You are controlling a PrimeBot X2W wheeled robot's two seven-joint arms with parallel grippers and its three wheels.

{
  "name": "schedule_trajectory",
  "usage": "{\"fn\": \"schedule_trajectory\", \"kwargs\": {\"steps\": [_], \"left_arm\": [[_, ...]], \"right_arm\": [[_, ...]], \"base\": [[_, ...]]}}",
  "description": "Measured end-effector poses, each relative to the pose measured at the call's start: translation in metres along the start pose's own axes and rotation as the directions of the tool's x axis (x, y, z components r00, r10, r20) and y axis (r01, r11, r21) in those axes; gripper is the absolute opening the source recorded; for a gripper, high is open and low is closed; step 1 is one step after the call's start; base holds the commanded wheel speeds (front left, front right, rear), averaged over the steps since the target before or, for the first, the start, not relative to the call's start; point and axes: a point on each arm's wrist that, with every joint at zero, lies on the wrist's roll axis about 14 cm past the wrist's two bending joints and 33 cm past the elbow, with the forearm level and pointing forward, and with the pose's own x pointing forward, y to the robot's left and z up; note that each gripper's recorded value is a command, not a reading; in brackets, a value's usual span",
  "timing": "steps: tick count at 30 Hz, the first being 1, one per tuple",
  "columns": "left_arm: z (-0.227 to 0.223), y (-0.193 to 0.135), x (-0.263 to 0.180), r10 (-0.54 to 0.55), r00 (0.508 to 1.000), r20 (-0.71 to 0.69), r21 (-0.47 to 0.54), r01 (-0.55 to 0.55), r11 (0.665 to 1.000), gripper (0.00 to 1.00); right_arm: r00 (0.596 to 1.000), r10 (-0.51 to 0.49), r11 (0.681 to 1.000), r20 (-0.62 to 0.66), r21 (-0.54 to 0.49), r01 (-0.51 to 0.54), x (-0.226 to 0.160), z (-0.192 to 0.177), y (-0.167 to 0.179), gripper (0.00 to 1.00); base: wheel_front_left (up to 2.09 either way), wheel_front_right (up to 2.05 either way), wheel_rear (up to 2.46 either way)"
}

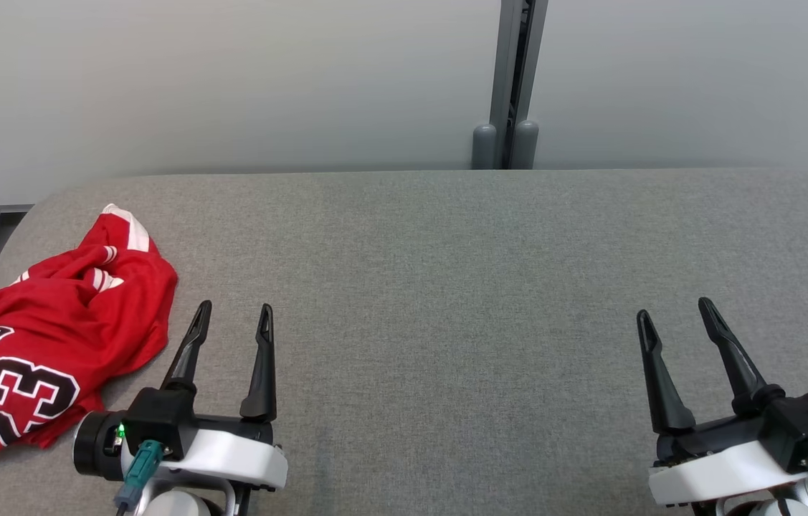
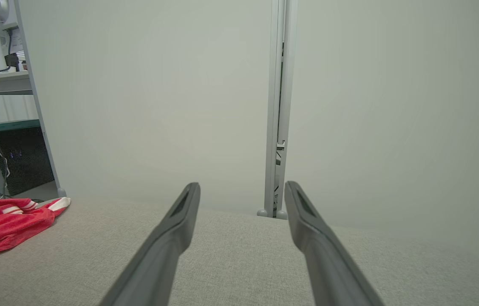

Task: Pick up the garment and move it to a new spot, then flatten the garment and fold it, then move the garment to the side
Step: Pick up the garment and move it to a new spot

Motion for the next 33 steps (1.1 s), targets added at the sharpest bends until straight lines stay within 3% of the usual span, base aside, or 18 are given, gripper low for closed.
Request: {"fn": "schedule_trajectory", "kwargs": {"steps": [14, 25, 33], "left_arm": [[0.001, 0.019, -0.008, 0.06, 0.998, -0.002, -0.009, -0.06, 0.998, 1.0], [0.008, 0.061, -0.036, 0.195, 0.981, 0.007, 0.006, -0.195, 0.981, 1.0], [0.015, 0.098, -0.068, 0.325, 0.945, 0.019, -0.001, -0.325, 0.946, 1.0]], "right_arm": [[0.999, 0.043, 0.997, -0.007, 0.057, -0.042, 0.008, -0.005, 0.016, 1.0], [0.986, 0.165, 0.98, -0.022, 0.117, -0.162, 0.02, -0.015, 0.059, 1.0], [0.959, 0.282, 0.946, -0.027, 0.174, -0.274, 0.03, -0.022, 0.101, 1.0]], "base": [[0.0, 0.0, 0.0], [0.0, 0.0, 0.0], [0.0, 0.0, 0.0]]}}
